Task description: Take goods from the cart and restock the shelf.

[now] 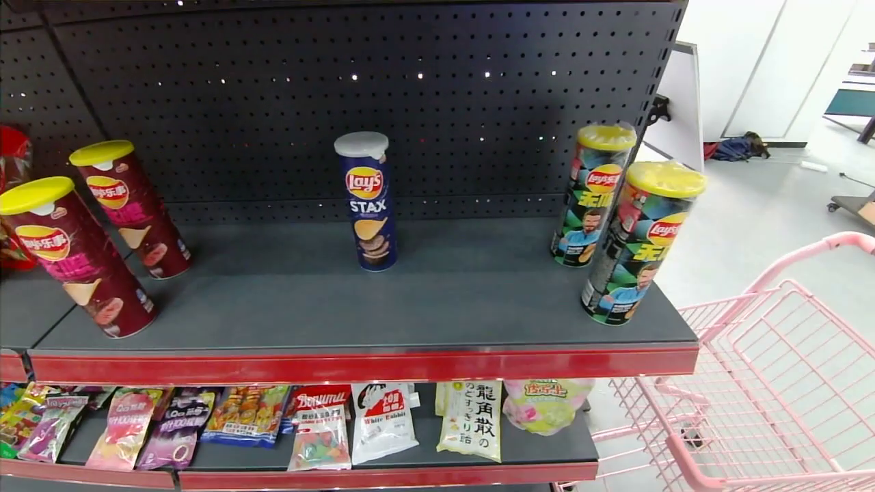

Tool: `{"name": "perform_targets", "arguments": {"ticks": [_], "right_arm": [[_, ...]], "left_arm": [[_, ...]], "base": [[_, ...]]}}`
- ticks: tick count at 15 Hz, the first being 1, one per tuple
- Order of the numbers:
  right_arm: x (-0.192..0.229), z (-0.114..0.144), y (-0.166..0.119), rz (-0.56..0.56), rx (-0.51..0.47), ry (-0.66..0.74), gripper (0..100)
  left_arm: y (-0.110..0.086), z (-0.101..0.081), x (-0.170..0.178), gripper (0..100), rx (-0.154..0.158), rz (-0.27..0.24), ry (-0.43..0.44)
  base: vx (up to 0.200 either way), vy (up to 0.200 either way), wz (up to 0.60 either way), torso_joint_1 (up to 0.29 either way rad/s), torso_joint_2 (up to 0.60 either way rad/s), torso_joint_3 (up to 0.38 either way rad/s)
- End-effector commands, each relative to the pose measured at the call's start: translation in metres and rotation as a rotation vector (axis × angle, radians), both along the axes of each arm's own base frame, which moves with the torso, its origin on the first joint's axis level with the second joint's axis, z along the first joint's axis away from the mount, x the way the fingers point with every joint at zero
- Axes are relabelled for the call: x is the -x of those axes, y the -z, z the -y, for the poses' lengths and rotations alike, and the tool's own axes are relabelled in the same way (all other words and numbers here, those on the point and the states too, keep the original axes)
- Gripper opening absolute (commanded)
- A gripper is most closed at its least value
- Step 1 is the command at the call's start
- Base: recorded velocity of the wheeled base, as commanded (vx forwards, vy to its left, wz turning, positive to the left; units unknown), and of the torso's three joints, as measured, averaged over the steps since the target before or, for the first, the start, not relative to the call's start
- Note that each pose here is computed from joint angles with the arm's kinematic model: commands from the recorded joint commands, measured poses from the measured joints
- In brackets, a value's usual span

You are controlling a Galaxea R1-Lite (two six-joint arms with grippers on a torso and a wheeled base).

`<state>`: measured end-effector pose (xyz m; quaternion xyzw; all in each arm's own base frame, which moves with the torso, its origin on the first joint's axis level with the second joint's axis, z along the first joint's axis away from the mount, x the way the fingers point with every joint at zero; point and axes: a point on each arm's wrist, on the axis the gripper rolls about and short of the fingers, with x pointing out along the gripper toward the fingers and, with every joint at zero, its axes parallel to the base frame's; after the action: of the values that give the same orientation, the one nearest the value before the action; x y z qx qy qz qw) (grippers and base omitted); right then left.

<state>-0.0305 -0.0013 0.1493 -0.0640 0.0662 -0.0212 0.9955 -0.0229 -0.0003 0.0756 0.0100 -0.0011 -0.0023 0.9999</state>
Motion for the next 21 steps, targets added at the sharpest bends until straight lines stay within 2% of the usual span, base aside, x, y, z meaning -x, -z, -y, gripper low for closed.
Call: {"name": "perform_targets", "arguments": {"ticks": [1, 4, 6, 8, 13, 17, 21], "right_arm": [[0.003, 0.000, 0.000, 0.023, -0.010, -0.013, 0], [0.005, 0.000, 0.003, 0.030, -0.009, -0.021, 0], [0.006, -0.002, 0.011, 0.030, -0.023, -0.129, 0], [0.010, -0.002, 0.015, 0.043, -0.020, -0.135, 0], [0.009, -0.002, 0.017, 0.037, -0.018, -0.134, 0], [0.008, -0.002, 0.020, 0.033, -0.017, -0.135, 0], [0.009, -0.002, 0.023, 0.034, -0.018, -0.143, 0]], "left_arm": [[0.000, 0.000, 0.000, 100, 0.000, -0.001, 0.000], [0.000, 0.000, 0.000, 100, 0.000, -0.001, -0.002], [0.000, 0.000, 0.000, 100, 0.000, -0.001, -0.002], [0.000, 0.000, 0.000, 100, 0.000, -0.001, 0.000], [0.000, 0.000, 0.000, 100, 0.000, -0.001, -0.002], [0.000, 0.000, 0.000, 100, 0.000, -0.001, -0.002], [0.000, 0.000, 0.000, 100, 0.002, -0.002, -0.002]], "base": [[0.000, 0.200, 0.00, 0.002, 0.00, 0.007], [0.000, 0.200, 0.00, 0.004, 0.00, 0.001], [0.000, 0.200, 0.00, 0.002, 0.00, 0.005], [0.000, 0.200, 0.00, 0.007, 0.00, 0.005], [0.000, 0.000, 0.00, 0.000, 0.00, 0.000], [0.200, 0.000, 0.00, -0.007, 0.00, 0.002], [0.000, 0.000, 0.00, 0.000, 0.00, 0.000]]}}
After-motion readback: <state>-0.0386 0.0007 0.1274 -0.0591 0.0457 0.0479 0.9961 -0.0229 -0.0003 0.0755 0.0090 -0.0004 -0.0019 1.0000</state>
